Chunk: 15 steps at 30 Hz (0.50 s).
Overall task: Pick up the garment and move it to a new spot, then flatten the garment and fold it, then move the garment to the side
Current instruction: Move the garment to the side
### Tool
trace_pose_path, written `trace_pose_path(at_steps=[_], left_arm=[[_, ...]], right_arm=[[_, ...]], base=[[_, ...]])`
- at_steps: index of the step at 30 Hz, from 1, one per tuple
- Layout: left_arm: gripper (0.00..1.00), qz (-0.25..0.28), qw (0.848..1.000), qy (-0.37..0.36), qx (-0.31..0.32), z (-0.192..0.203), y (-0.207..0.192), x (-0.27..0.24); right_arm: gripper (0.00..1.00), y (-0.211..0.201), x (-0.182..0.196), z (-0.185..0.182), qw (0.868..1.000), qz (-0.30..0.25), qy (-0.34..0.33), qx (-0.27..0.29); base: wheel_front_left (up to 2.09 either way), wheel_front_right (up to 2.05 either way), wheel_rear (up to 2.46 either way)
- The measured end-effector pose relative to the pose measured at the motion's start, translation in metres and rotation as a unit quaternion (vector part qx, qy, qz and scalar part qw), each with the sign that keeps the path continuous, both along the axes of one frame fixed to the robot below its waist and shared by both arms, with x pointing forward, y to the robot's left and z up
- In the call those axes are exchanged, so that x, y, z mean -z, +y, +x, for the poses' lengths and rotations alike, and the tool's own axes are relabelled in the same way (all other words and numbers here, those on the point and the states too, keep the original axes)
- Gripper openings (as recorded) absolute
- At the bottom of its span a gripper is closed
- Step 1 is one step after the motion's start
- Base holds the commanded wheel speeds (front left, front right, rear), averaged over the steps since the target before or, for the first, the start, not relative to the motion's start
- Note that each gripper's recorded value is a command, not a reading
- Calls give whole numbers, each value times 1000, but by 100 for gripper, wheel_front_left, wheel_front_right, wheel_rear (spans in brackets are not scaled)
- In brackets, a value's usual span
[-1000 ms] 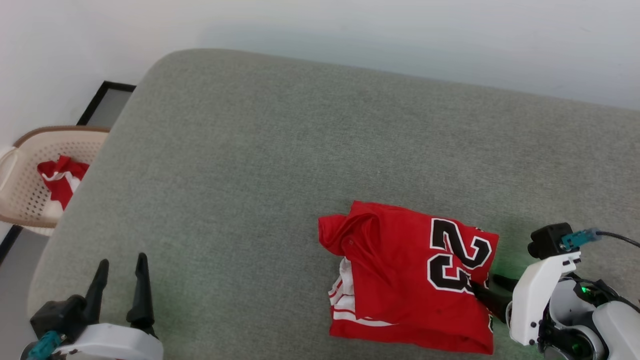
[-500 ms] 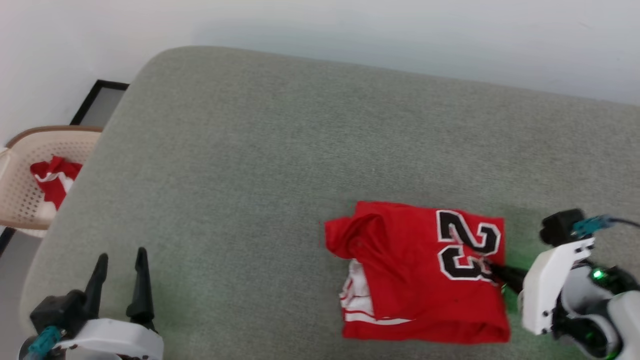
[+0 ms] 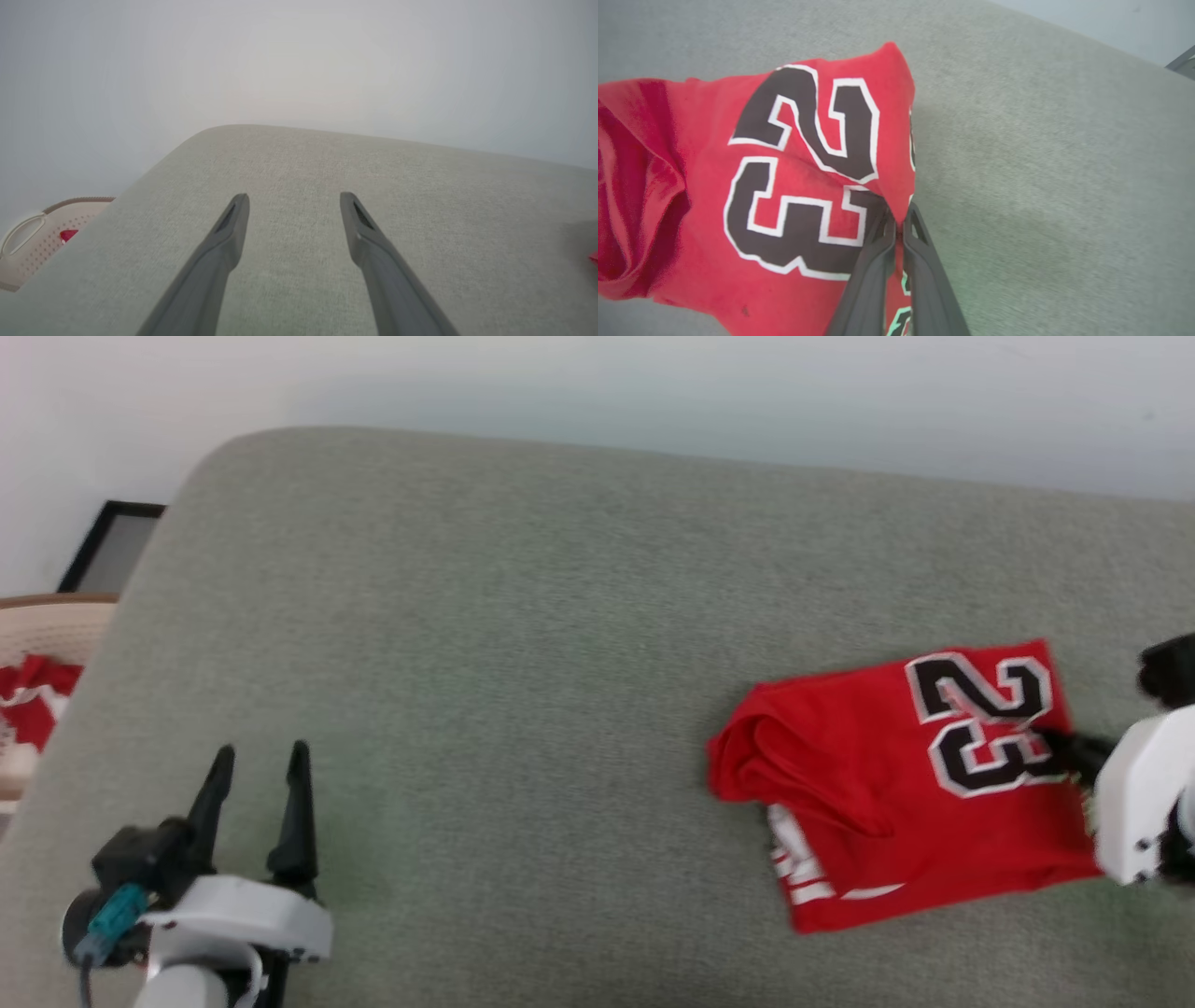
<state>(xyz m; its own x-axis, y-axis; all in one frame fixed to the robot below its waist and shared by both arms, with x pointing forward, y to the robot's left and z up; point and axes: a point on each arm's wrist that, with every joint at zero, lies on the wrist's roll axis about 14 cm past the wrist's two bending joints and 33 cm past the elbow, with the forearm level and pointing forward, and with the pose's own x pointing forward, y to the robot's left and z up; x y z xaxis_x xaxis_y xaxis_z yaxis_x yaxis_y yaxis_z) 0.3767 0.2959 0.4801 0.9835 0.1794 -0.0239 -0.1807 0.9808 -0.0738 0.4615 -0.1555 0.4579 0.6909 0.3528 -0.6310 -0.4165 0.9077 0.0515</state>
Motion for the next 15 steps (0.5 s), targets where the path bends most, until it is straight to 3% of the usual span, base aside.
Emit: trace_pose_path(at_steps=[15], left_arm=[[100,9,992,-17,124,82,-76,-5]], right_arm=[[0,-118,-39,37,988,-86,-78,104]], base=[[0,0,0]])
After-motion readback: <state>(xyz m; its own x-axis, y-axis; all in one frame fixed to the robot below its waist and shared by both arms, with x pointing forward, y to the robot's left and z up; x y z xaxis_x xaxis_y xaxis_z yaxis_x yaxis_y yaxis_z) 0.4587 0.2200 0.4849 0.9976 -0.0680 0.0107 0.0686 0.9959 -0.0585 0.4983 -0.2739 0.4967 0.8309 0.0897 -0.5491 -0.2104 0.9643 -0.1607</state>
